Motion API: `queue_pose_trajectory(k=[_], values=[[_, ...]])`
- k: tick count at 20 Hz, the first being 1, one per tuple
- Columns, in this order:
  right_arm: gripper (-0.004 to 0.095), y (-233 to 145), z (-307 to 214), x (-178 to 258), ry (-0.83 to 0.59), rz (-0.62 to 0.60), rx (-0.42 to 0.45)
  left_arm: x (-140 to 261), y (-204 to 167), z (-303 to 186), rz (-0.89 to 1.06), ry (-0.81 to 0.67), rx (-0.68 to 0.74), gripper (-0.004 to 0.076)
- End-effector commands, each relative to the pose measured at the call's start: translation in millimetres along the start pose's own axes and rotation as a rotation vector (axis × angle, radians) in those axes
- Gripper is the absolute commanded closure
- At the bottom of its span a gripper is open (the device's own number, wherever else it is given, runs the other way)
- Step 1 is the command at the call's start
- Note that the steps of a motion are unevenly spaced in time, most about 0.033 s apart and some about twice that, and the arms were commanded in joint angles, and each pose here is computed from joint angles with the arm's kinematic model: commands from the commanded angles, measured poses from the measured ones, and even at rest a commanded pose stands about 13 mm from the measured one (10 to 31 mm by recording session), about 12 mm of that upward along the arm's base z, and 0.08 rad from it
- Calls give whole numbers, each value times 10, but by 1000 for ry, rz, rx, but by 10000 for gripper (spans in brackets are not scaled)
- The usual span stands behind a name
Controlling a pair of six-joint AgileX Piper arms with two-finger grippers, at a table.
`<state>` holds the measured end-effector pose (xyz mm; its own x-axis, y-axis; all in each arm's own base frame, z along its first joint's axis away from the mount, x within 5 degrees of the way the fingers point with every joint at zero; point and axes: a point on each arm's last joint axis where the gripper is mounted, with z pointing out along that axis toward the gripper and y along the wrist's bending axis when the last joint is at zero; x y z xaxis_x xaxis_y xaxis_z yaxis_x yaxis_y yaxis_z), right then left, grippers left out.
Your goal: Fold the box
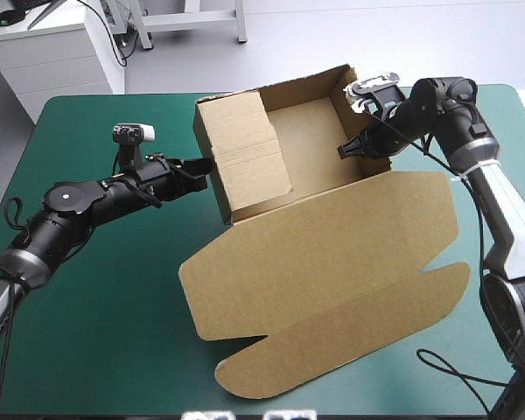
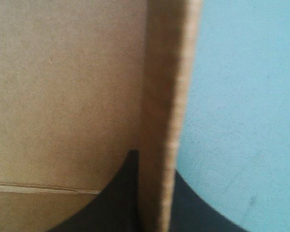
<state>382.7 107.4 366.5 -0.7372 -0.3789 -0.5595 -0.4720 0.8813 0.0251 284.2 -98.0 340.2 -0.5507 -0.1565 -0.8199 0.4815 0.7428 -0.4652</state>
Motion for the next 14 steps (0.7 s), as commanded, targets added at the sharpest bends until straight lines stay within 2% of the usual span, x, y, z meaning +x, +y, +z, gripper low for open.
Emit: queue_pose_trajectory(k=[1,3,4,5,6,8,9,14], values=[[920,177,-307,-127,-140,-11,-40,-165,-208,-106,-13,-69,72,724],[920,178,-304,-127,-137,-22,-26,-159,-216,-106,-13,-63,80,657],[920,169,-304,-125,-135,-26,-17,-154,-223,-107,-12,-57,89,566],[920,165,-304,-124,-133,-29,-11,-155,-225,-107,-14,-58,90,521],[919,150,-303,-120,-129,-31,5,-160,-230,-108,-26,-63,97,407],[920,133,-303,-116,-124,-33,23,-196,-248,-123,-99,-92,137,273],[920,130,-303,-115,-123,-35,27,-227,-260,-146,-155,-112,180,238],[920,121,-303,-116,-124,-30,36,-271,-250,-268,-215,-101,322,236]])
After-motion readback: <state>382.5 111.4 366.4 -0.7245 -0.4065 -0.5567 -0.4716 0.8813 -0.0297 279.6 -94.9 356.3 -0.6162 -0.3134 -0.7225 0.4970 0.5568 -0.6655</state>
